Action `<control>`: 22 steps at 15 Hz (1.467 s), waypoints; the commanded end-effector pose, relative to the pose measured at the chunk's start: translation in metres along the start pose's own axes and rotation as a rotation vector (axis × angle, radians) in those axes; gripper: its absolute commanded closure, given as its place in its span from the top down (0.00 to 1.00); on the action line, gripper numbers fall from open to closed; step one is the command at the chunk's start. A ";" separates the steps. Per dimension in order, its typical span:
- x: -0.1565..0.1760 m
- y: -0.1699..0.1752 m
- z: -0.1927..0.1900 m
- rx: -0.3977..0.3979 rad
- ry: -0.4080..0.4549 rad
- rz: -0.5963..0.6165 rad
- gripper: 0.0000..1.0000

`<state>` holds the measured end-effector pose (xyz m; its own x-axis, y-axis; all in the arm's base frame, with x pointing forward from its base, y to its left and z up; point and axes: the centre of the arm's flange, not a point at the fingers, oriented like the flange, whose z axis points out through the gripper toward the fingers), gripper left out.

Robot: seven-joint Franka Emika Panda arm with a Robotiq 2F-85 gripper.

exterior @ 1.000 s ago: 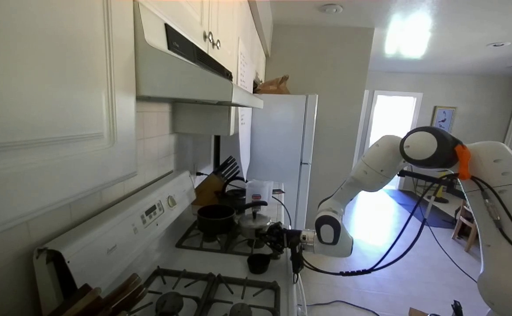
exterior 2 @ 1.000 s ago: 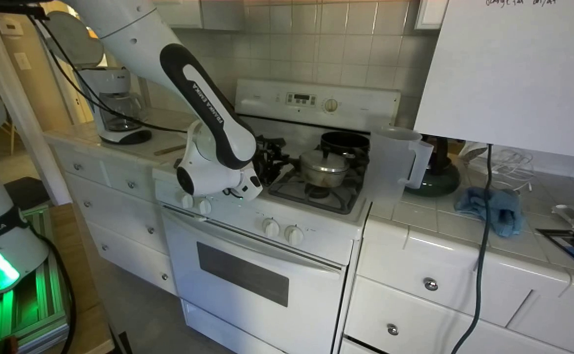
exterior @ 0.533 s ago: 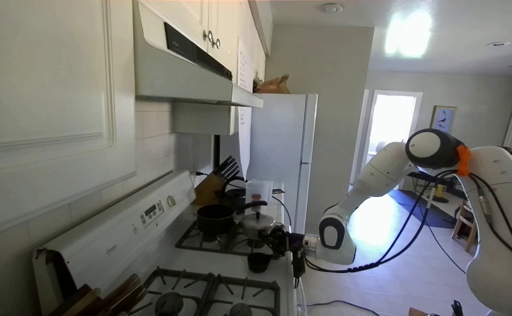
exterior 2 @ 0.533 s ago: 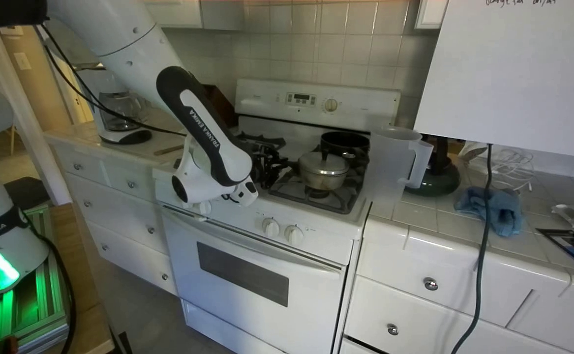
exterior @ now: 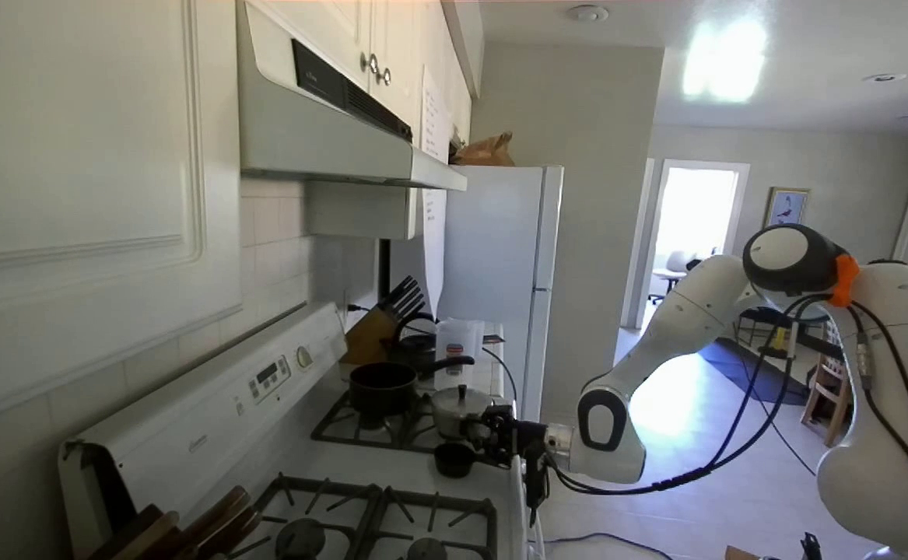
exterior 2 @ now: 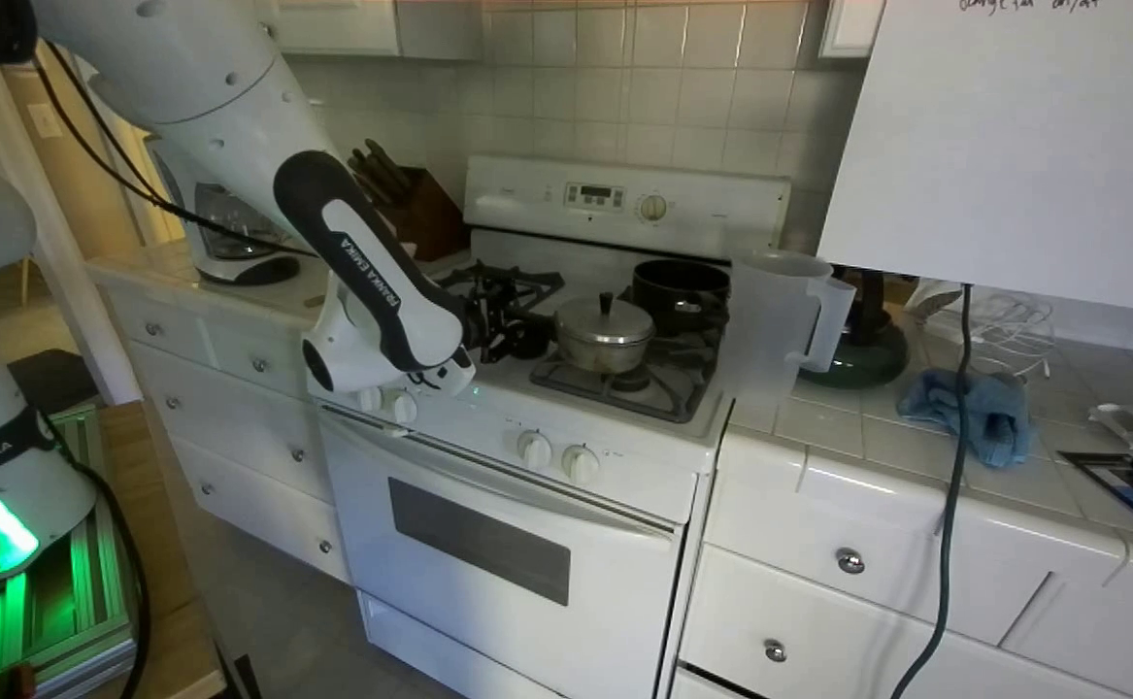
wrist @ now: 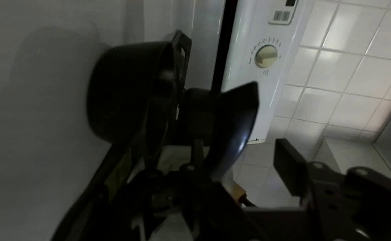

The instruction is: Move the pot on the stove

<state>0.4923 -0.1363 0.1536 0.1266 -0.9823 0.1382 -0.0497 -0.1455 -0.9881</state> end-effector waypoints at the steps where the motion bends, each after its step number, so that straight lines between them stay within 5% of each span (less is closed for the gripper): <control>1: -0.020 -0.031 -0.010 0.020 0.019 -0.008 0.89; 3: -0.017 -0.036 -0.012 0.017 0.028 -0.008 1.00; 8: -0.010 -0.038 -0.017 0.000 0.046 -0.015 1.00; 9: -0.009 -0.037 -0.018 -0.006 0.046 -0.014 0.75; 20: -0.012 -0.016 -0.006 -0.069 0.003 0.010 0.01; 22: -0.014 -0.009 -0.001 -0.087 -0.014 0.021 0.03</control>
<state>0.4674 -0.1393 0.1650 0.1294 -0.9841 0.1215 -0.1188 -0.1370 -0.9834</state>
